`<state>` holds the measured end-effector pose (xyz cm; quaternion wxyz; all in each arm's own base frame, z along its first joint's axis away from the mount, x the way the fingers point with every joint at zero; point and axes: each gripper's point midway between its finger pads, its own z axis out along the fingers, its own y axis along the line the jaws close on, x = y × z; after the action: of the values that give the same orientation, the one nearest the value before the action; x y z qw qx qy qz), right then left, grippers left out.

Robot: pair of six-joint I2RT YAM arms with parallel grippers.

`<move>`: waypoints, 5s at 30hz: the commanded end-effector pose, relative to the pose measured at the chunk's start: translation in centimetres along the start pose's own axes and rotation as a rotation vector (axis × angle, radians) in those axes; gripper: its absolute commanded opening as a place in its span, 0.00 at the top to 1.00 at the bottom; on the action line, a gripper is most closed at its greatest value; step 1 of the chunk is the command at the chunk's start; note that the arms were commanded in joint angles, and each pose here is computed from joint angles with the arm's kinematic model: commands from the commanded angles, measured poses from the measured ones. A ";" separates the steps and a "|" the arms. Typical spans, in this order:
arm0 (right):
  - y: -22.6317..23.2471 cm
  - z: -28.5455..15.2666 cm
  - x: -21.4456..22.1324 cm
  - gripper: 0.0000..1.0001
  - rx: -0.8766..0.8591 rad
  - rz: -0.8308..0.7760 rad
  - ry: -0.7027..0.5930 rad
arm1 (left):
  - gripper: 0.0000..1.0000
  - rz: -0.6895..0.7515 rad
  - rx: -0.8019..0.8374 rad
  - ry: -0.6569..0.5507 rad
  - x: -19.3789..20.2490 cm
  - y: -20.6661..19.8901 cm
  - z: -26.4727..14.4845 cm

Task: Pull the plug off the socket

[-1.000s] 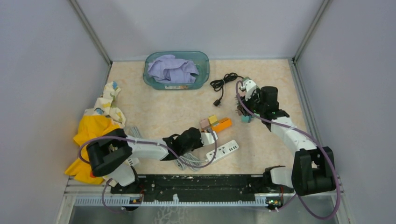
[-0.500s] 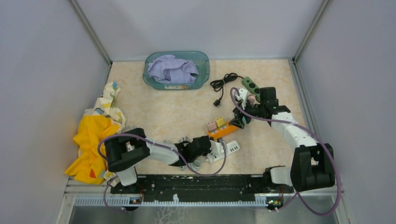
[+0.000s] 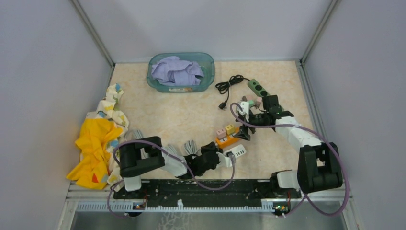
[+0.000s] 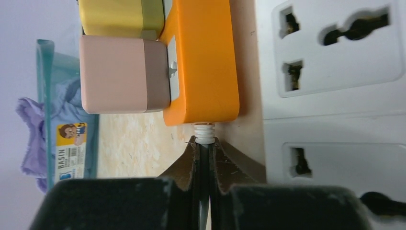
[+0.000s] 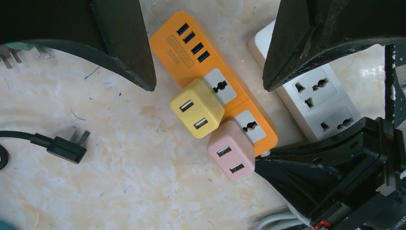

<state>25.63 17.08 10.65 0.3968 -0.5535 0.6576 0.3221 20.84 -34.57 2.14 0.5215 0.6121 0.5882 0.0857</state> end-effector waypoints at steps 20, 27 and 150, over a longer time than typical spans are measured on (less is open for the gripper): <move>1.0 3.5 2.1 0.24 -0.101 -0.250 0.096 | 0.93 0.195 -0.069 -0.012 1.4 -2.7 -0.2; 0.6 3.0 1.6 0.36 -0.086 -0.288 0.116 | 0.90 0.177 -0.068 -0.013 1.6 -2.7 -0.3; 6.2 5.1 -0.3 1.00 -0.319 -0.296 0.052 | 0.99 -0.594 0.537 -0.429 -1.5 -0.5 1.4</move>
<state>21.99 19.23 6.31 0.3202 -0.7040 0.5649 0.2876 21.78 -38.26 5.87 0.5053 0.5245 0.5776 -0.3687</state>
